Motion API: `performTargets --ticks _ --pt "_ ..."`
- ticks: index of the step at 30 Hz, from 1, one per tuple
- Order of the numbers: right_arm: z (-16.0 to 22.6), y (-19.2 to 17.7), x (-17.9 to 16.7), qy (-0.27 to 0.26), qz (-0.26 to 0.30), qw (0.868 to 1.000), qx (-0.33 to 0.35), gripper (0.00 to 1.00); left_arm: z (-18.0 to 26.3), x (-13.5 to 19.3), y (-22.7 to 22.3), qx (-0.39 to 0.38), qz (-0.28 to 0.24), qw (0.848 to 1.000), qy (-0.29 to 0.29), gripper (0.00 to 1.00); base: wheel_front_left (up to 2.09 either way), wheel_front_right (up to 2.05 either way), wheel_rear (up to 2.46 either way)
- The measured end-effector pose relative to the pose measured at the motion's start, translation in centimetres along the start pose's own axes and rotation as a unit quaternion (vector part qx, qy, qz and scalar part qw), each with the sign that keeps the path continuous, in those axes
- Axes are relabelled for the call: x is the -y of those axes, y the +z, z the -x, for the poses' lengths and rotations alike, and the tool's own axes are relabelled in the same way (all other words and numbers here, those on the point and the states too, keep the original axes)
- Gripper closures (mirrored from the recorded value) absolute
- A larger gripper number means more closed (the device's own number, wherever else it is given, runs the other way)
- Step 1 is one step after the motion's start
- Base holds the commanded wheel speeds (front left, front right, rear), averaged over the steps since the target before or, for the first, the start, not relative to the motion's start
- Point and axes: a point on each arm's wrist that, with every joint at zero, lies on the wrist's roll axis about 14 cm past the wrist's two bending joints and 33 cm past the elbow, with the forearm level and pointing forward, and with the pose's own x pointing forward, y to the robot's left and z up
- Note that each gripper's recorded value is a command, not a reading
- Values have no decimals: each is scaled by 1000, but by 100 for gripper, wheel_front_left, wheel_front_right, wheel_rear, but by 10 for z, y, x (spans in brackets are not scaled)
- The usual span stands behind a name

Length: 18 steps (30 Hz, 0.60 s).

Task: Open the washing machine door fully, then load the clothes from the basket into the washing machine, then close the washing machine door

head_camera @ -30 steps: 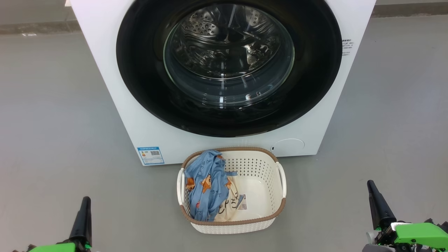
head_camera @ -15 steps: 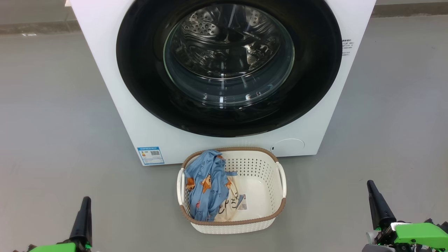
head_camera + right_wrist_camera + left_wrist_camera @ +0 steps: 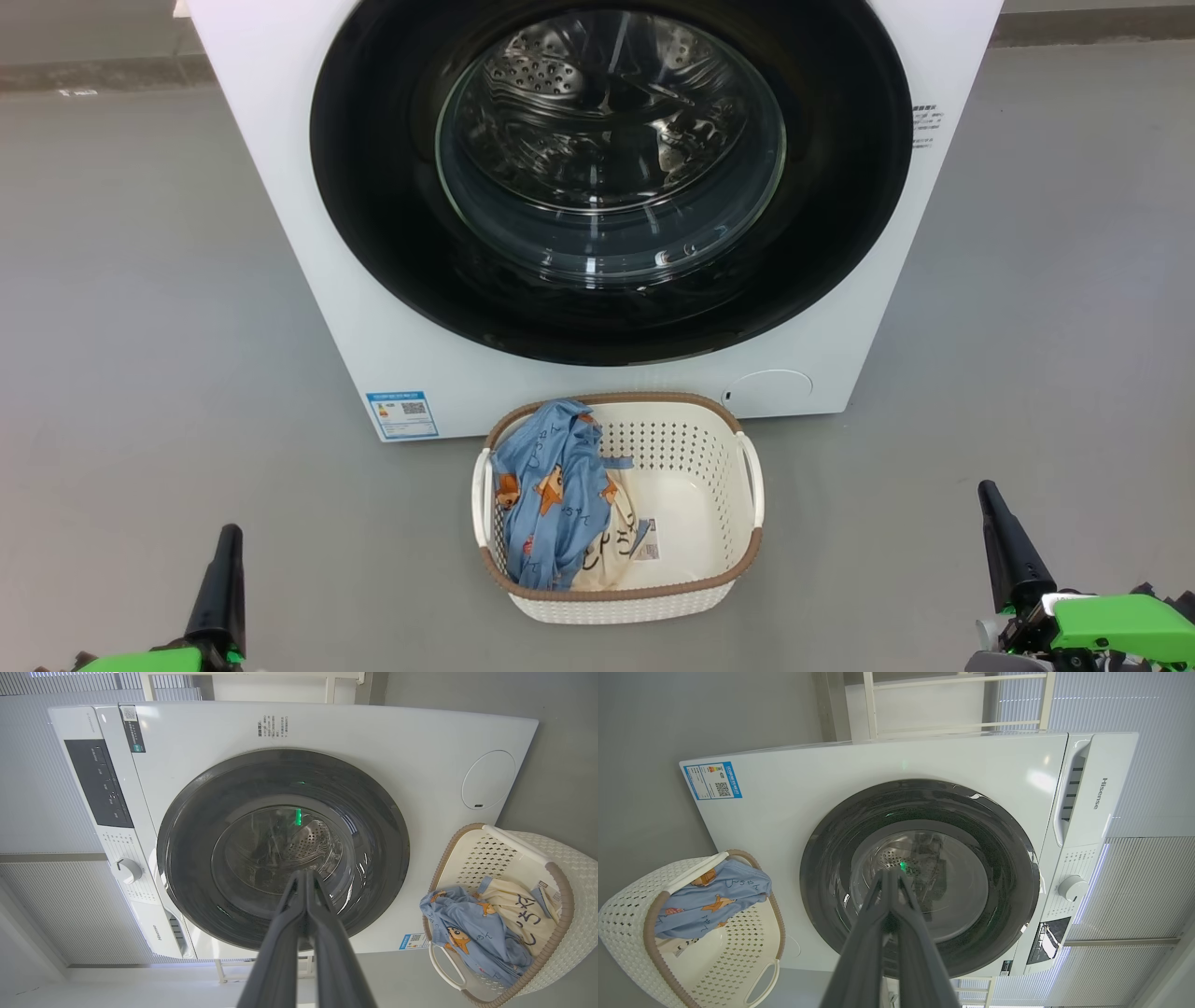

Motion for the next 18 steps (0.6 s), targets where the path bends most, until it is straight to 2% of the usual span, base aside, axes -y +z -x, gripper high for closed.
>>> performTargets --ticks 18 --pt "0 0 0 0 0 1000 0 100 0 0 0 0 -1 1000 0 100 0 0 0"
